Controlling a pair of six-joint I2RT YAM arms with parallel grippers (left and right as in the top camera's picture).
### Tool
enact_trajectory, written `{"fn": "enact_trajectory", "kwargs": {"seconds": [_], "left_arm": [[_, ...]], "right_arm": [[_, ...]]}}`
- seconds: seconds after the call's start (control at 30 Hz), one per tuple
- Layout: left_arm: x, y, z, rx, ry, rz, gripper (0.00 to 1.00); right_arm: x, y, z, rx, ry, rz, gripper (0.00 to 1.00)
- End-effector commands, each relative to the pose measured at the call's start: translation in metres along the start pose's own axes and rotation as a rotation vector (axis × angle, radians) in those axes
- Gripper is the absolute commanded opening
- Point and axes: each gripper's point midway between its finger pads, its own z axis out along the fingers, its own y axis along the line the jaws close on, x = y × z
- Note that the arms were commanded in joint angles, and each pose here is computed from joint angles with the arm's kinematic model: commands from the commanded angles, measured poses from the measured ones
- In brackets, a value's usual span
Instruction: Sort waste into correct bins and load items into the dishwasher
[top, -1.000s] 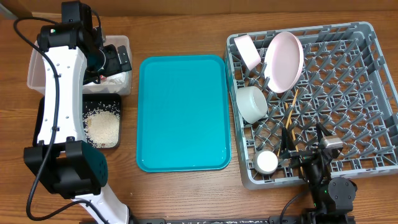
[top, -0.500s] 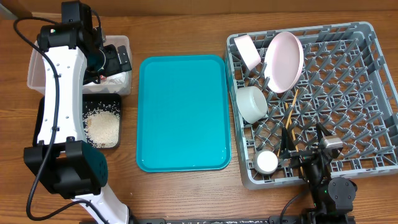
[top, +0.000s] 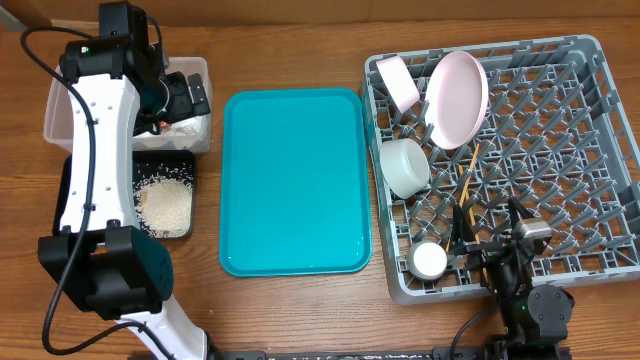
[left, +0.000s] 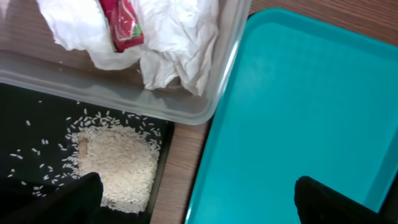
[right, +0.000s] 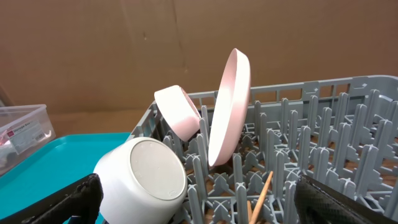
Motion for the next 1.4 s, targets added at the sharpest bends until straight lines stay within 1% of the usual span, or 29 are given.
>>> {"fn": "enact_trajectory", "kwargs": {"seconds": [0.0,0.1,0.2,0.23,0.3,0.37,0.43,0.57,0.67,0.83,1.0,1.2,1.37], "left_arm": [[-0.006,0.003,-0.039,-0.013,-0.105,0.0,1.0],[-0.007,0.005,-0.06,-0.021,-0.163,0.002,1.0],[-0.021,-0.003,-0.088,0.023,-0.29,0.025,1.0],[-0.026,-0.009,-0.097,0.052,-0.33,0.063,1.0],[-0.033,-0.028,-0.119,0.139,-0.435,0.211,1.0],[-0.037,-0.042,-0.137,0.198,-0.542,0.328,1.0],[-0.036,-0.045,-0.148,0.21,-0.645,0.371,1.0],[-0.022,-0.04,-0.153,0.205,-0.796,0.379,1.0],[0.003,-0.031,-0.145,0.182,-0.901,0.402,1.0],[0.062,-0.017,-0.111,0.142,-1.037,0.488,1.0],[0.112,-0.005,-0.081,0.134,-1.171,0.503,1.0],[0.152,0.007,-0.049,0.121,-1.268,0.499,1.0],[0.164,0.012,-0.034,0.1,-1.295,0.514,1.0]], "right_arm": [[0.001,-0.003,0.0,0.012,-0.007,-0.005,1.0],[0.001,-0.003,0.0,0.012,-0.007,-0.005,1.0],[0.001,-0.003,0.0,0.012,-0.007,-0.005,1.0],[0.001,-0.003,0.0,0.012,-0.007,-0.005,1.0],[0.001,-0.003,0.0,0.011,-0.007,-0.005,1.0],[0.001,-0.003,0.0,0.012,-0.007,-0.005,1.0],[0.001,-0.003,0.0,0.012,-0.007,-0.005,1.0],[0.001,-0.003,0.0,0.012,-0.007,-0.005,1.0],[0.001,-0.003,0.0,0.012,-0.007,-0.005,1.0],[0.001,-0.003,0.0,0.012,-0.007,-0.004,1.0],[0.001,-0.003,0.0,0.011,-0.007,-0.005,1.0],[0.001,-0.003,0.0,0.011,-0.007,-0.005,1.0],[0.001,-0.003,0.0,0.012,-0.007,-0.005,1.0]]}}
